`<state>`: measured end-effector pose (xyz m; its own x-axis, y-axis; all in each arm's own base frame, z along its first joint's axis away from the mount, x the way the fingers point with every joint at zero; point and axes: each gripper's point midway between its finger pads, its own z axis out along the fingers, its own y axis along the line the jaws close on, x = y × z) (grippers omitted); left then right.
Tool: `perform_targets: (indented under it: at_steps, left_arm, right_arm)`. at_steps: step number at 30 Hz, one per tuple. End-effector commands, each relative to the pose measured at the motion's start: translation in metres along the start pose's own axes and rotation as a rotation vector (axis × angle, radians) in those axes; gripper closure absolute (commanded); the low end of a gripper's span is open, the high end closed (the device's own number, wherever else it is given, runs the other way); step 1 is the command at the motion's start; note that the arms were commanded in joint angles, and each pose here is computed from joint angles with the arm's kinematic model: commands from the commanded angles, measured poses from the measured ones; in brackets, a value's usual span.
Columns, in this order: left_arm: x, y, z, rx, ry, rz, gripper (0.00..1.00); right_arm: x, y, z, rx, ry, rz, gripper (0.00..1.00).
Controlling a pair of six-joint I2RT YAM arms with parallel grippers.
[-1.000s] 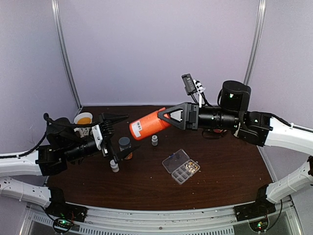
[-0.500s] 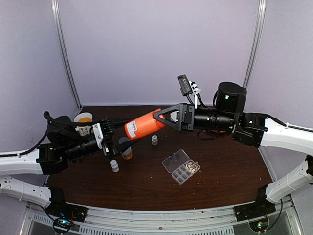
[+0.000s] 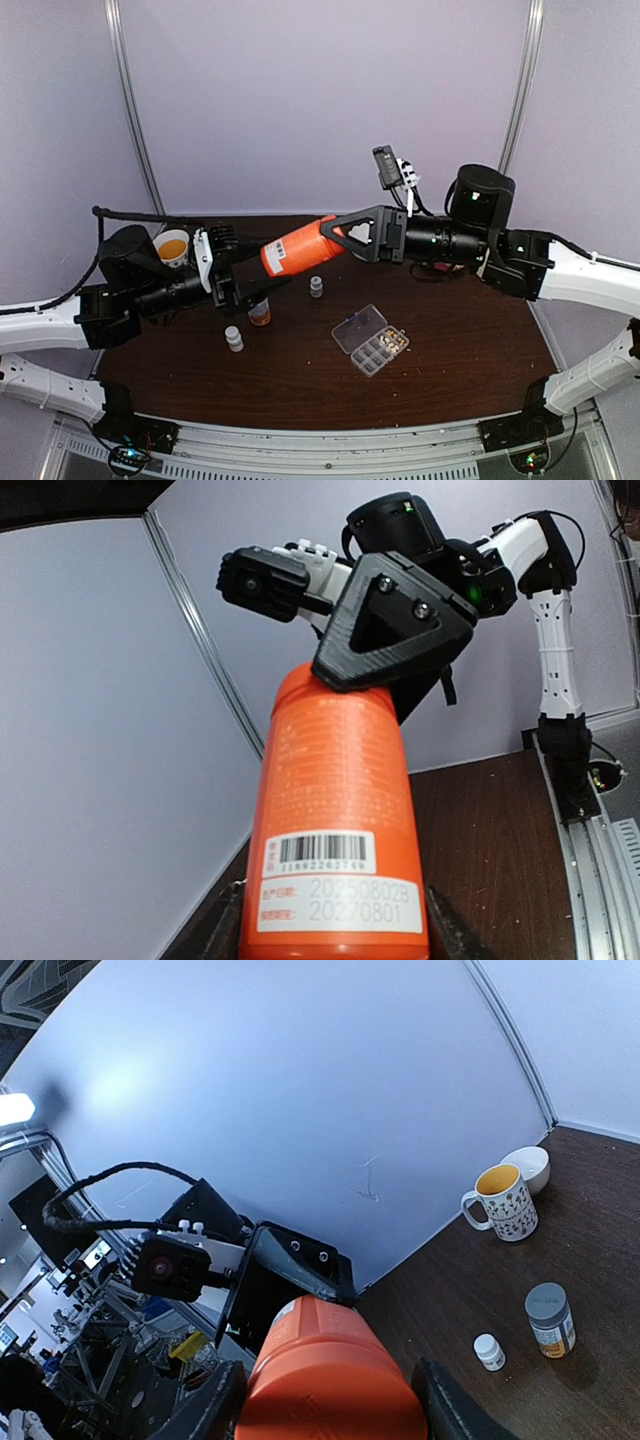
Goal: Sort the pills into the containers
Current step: Pass from the right arm to the left
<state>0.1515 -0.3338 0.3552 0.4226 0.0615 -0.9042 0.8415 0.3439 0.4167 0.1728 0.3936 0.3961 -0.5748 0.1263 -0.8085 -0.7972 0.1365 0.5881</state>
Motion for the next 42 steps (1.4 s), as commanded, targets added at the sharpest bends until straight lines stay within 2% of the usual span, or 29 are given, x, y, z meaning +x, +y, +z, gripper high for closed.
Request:
perform_targets:
  at_steps: [1, 7, 11, 19, 27, 33, 36, 38, 39, 40, 42]
  left_arm:
    - [-0.034, 0.005, 0.004, 0.052, -0.136, -0.327, 1.0]
    - [-0.049, -0.005, 0.005, 0.173, -0.175, -0.503, 1.0]
    - [-0.058, -0.013, 0.011, 0.293, -0.144, -0.602, 1.0]
    - [-0.063, -0.028, 0.024, 0.451, -0.088, -0.761, 1.0]
    - [-0.063, -0.03, 0.027, 0.507, -0.088, -0.839, 1.0]
    - [-0.061, -0.033, 0.03, 0.528, -0.086, -0.872, 1.0]
    - [-0.061, -0.033, 0.029, 0.53, -0.091, -0.877, 1.0]
    - [-0.06, -0.033, 0.029, 0.527, -0.093, -0.876, 1.0]
    - [-0.059, -0.033, 0.028, 0.526, -0.092, -0.875, 1.0]
    - [-0.057, -0.033, 0.028, 0.522, -0.089, -0.872, 1.0]
    - [-0.055, -0.033, 0.028, 0.515, -0.093, -0.861, 1.0]
  right_arm:
    - [0.012, 0.039, -0.011, -0.117, 0.065, -0.245, 0.84]
    - [0.019, 0.057, -0.031, -0.15, 0.059, -0.488, 0.91]
    - [0.027, 0.063, -0.042, -0.185, 0.077, -0.655, 0.95]
    - [0.051, 0.062, -0.051, -0.247, 0.173, -0.931, 0.93]
    - [0.059, 0.037, -0.059, -0.177, 0.194, -1.375, 0.97]
    - [0.069, 0.016, -0.061, -0.191, 0.323, -1.759, 1.0]
    - [0.064, 0.006, -0.057, -0.128, 0.332, -1.881, 1.0]
    - [0.058, 0.006, -0.055, -0.103, 0.323, -1.905, 1.0]
    - [0.055, 0.007, -0.055, -0.097, 0.316, -1.906, 0.98]
    - [0.052, 0.009, -0.054, -0.093, 0.307, -1.896, 0.9]
    - [0.044, 0.019, -0.053, -0.089, 0.262, -1.836, 0.59]
